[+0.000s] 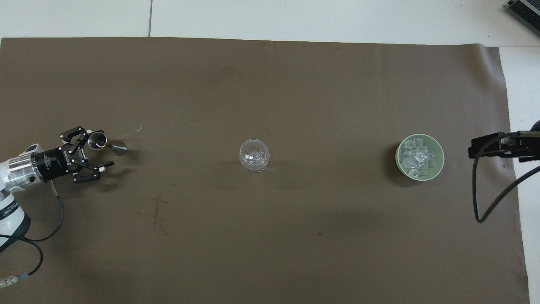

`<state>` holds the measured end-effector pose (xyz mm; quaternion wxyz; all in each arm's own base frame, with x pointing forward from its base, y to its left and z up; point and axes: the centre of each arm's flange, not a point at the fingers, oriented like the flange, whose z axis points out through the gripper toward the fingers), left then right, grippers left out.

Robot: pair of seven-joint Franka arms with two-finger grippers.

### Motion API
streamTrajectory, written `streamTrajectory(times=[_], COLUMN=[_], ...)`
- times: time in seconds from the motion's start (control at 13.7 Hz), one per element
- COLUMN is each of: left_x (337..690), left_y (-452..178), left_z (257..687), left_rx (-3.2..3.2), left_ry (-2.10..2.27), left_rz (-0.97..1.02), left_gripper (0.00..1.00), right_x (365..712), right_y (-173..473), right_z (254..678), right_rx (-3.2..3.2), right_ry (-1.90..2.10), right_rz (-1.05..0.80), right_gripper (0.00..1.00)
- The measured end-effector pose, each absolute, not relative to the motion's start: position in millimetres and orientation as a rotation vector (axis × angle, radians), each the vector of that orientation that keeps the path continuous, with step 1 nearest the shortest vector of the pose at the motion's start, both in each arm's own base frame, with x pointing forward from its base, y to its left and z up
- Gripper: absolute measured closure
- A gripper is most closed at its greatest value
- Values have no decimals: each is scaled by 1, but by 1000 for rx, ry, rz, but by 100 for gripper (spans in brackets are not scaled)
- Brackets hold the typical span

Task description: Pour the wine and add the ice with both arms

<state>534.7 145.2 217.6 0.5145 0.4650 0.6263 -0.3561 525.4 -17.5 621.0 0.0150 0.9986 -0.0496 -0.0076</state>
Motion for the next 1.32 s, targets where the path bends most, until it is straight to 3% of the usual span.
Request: streamTrajectory(times=[1.32], left_x=[532], left_y=[138], left_z=[214], left_rx=[1075], left_ry=[1497], left_rz=[-868], left_gripper=[0], right_x=[525], right_y=[-17], right_z=[621], right_rx=[3108], right_ry=[-154], right_rz=[-24], right_gripper=[0])
